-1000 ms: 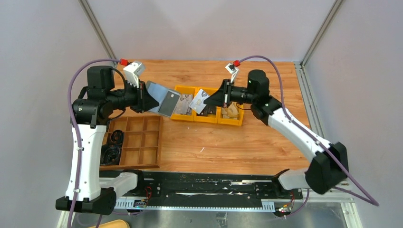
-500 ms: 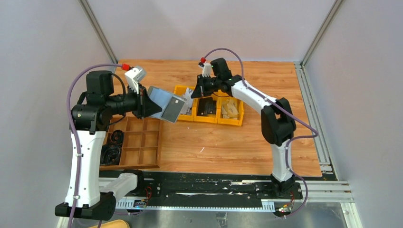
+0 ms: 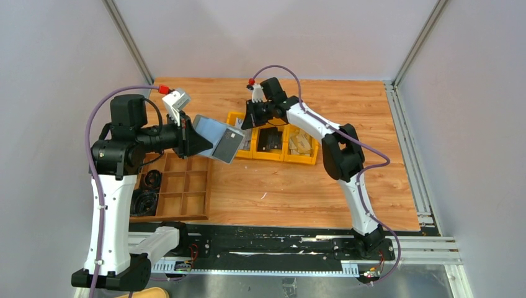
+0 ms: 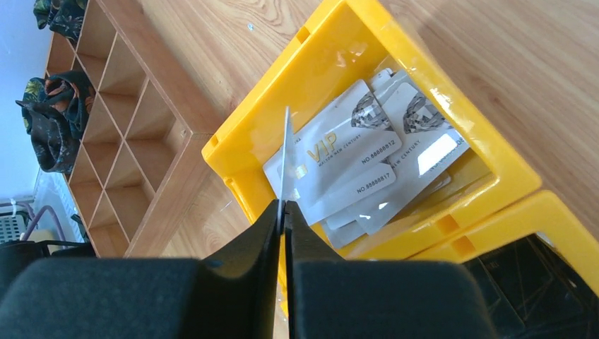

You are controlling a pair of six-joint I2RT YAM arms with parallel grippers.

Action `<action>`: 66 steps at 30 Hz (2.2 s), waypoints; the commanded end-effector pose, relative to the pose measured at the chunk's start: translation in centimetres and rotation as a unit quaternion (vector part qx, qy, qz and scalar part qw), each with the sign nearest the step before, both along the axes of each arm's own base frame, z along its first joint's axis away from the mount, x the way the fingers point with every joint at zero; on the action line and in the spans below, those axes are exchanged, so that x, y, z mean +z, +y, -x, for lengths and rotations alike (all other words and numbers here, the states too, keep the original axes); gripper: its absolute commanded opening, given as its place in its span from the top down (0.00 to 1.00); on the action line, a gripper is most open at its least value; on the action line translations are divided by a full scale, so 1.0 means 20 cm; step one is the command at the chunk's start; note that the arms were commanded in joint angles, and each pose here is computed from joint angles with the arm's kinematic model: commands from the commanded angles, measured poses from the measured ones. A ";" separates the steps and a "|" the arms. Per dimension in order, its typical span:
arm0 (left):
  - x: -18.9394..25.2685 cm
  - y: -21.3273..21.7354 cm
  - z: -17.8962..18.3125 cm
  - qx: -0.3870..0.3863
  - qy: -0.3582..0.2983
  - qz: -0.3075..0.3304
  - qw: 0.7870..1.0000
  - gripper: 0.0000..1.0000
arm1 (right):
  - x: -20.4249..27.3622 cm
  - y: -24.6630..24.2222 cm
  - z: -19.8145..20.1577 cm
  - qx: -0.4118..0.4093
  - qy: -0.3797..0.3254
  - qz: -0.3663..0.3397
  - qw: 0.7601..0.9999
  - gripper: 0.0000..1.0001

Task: Take the credit cards out of the card holder
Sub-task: Place the credit card in the storage box, then remove the credit card from the card holder.

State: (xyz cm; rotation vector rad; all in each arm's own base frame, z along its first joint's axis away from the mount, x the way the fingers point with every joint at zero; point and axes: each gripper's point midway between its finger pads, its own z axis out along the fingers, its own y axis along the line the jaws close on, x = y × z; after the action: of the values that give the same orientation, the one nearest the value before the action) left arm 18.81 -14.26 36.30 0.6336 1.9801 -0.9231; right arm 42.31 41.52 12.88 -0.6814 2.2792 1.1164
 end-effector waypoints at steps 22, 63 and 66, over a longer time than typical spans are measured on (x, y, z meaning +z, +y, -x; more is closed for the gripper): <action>0.30 0.07 -0.15 0.121 -0.112 0.056 0.985 1.00 | 1.13 -0.21 0.57 0.015 -0.144 -0.261 0.954 0.20; 0.23 0.09 -0.11 0.090 -0.169 -0.003 0.981 0.00 | 1.22 -0.10 1.15 0.178 -0.174 -0.255 0.934 1.00; 0.20 0.03 -0.01 0.000 -0.202 -0.026 0.979 0.00 | 1.18 -0.13 1.28 0.269 -0.156 -0.228 0.922 1.00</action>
State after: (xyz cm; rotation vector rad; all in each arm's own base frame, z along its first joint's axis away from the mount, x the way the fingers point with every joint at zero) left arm 21.33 -13.16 41.74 0.4925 1.6903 -0.7470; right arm 21.07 40.84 38.02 -0.8528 1.5064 1.5962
